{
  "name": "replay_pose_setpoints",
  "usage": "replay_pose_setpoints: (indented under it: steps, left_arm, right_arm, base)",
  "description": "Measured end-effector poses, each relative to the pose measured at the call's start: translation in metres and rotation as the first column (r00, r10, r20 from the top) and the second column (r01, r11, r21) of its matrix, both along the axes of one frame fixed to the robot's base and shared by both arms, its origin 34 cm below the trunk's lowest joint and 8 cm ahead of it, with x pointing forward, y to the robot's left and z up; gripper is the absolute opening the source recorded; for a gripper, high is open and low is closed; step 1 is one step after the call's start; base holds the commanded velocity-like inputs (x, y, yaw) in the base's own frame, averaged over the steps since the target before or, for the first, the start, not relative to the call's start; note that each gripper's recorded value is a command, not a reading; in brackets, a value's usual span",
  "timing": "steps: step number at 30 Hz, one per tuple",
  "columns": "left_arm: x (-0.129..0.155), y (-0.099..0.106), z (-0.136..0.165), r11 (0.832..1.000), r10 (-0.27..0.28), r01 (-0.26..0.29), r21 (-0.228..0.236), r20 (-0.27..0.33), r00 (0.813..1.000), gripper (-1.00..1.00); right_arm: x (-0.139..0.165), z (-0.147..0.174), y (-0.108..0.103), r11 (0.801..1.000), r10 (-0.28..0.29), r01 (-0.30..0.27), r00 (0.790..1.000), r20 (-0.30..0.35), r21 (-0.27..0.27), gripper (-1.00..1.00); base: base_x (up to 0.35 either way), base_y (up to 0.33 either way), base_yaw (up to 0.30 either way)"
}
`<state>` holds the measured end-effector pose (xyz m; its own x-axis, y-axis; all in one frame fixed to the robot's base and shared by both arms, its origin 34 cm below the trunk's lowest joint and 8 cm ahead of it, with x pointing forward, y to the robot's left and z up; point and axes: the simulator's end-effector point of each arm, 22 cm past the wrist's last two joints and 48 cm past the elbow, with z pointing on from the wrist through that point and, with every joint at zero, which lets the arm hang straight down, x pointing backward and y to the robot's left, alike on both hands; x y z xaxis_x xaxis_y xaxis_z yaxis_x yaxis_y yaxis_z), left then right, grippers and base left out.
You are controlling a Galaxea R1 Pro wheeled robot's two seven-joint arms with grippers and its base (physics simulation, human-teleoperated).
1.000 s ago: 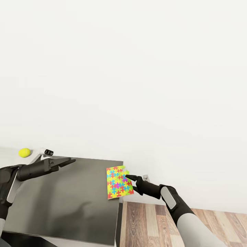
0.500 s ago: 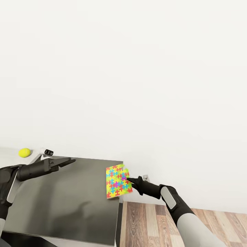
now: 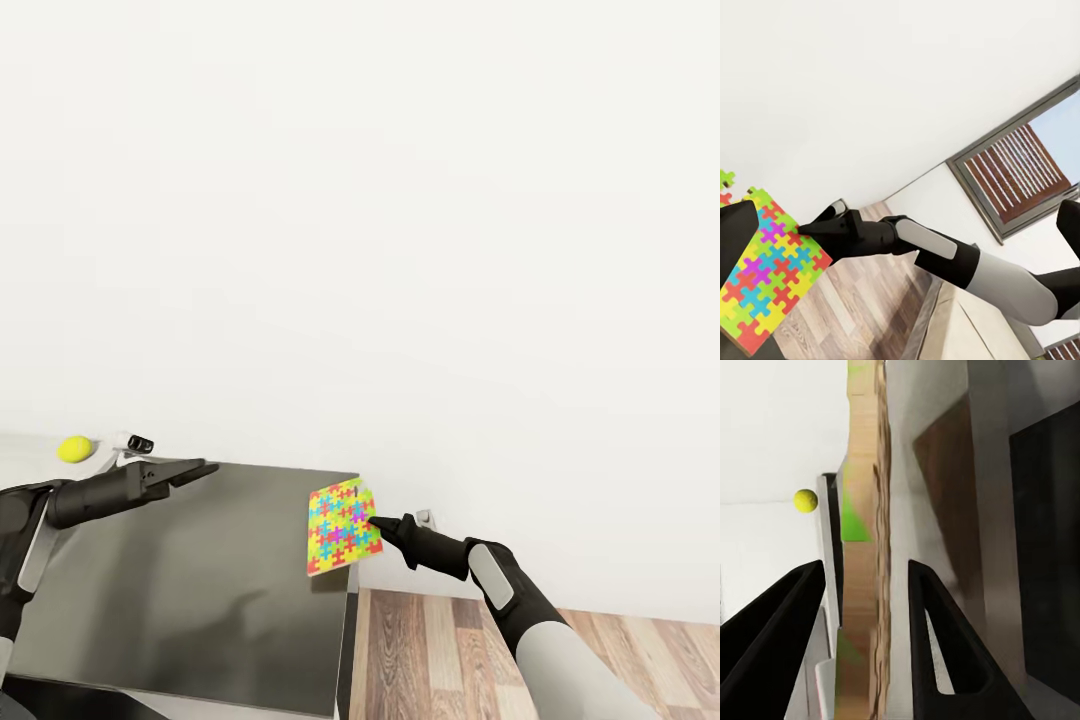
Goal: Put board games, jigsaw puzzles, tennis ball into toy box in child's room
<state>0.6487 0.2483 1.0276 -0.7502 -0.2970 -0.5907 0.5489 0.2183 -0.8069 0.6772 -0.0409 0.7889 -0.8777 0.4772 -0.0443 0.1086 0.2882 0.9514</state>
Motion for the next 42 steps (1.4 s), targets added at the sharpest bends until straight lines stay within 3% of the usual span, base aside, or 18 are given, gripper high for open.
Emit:
replay_pose_setpoints:
  steps: [15,24,42]
  left_arm:
    - [-0.001,0.000,0.021,1.000,0.000,0.000,-0.002,-0.006,1.000,1.00]
    - [-0.002,-0.002,0.032,1.000,-0.006,0.006,0.004,-0.008,1.000,1.00]
    - [-0.005,-0.003,0.053,1.000,-0.006,0.006,0.004,-0.011,1.000,1.00]
  right_arm:
    - [-0.001,0.021,-0.002,1.000,-0.002,0.002,1.000,-0.003,0.000,-1.00]
    - [0.003,0.027,-0.032,0.999,-0.024,0.024,1.000,0.003,-0.033,-1.00]
    - [0.001,0.052,-0.035,0.999,-0.038,0.038,0.999,0.015,-0.024,-1.00]
  base:
    - [0.000,0.000,0.000]
    - [-0.112,0.000,0.000]
    - [-0.011,0.000,0.000]
